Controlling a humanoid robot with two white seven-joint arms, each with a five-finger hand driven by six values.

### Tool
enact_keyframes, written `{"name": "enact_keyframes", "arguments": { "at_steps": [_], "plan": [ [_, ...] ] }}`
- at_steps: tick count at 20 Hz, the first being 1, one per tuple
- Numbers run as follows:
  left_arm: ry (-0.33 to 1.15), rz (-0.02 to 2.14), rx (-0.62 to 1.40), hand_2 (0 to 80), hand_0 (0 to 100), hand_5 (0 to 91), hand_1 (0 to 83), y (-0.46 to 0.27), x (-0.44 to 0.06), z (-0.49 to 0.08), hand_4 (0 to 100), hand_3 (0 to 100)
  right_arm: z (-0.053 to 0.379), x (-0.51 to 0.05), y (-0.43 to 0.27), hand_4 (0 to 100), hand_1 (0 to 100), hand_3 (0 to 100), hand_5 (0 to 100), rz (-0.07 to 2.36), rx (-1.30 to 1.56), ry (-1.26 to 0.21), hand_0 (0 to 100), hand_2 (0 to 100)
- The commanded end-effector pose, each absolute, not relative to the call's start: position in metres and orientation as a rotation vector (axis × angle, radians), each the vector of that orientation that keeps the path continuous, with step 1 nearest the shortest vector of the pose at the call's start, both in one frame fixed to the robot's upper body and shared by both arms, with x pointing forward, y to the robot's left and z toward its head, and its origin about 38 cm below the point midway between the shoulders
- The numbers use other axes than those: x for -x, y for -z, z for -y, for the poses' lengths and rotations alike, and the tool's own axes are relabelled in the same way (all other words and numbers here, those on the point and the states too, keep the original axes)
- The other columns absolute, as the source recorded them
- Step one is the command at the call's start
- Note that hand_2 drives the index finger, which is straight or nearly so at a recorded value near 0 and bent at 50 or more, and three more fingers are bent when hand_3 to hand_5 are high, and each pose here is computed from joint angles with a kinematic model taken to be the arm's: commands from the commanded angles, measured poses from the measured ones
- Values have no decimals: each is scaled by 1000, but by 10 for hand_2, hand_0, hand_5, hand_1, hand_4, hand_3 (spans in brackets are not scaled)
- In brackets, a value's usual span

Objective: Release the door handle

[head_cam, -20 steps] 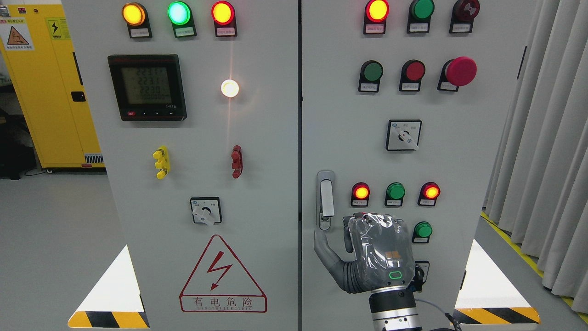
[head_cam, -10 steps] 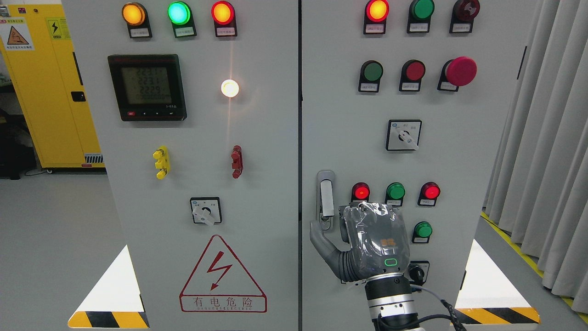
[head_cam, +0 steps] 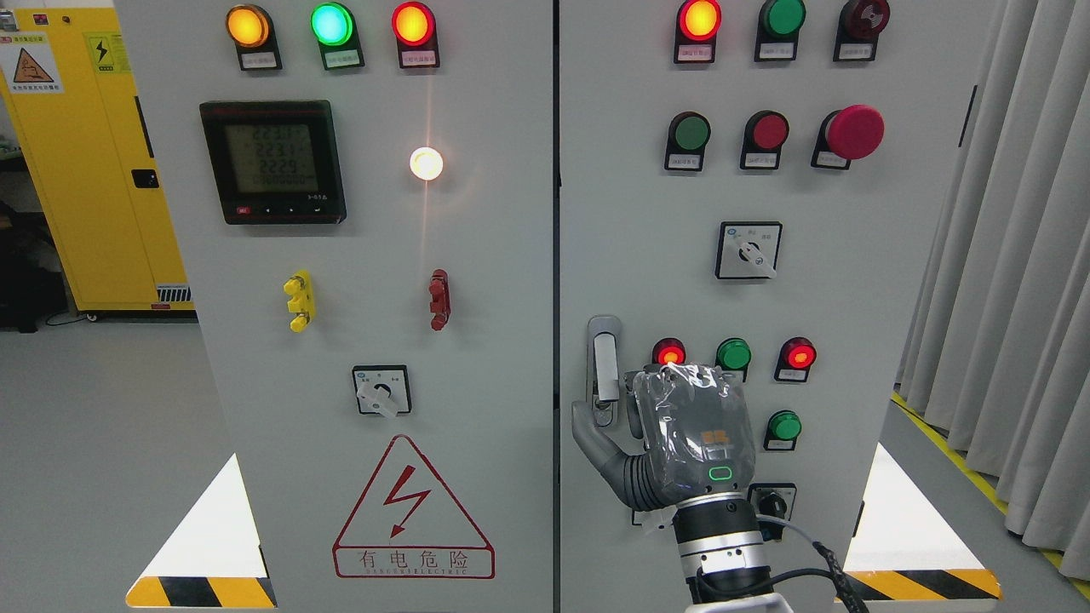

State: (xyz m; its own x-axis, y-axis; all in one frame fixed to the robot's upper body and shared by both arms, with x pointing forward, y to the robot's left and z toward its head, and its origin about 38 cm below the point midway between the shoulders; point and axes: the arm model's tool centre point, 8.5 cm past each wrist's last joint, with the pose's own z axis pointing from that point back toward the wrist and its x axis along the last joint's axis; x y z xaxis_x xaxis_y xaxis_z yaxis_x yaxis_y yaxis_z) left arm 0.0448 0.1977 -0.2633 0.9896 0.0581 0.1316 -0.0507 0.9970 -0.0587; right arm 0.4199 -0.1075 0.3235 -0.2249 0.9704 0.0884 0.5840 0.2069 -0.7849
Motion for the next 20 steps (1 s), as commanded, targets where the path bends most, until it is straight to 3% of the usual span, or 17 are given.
{"name": "enact_keyframes", "arguments": {
  "at_steps": [1,20],
  "plan": [
    [-55,129,55,0,120,0,556,263,-44,-198,0,0,107,-427,-320,1000,278,1000,1000,1875,1438,-856,366,972],
    [-55,129,55,0,120,0,556,263,-44,-198,0,0,109,-431,-324,1000,304,1000,1000,1869,1445,-845,414,963]
  ]
}}
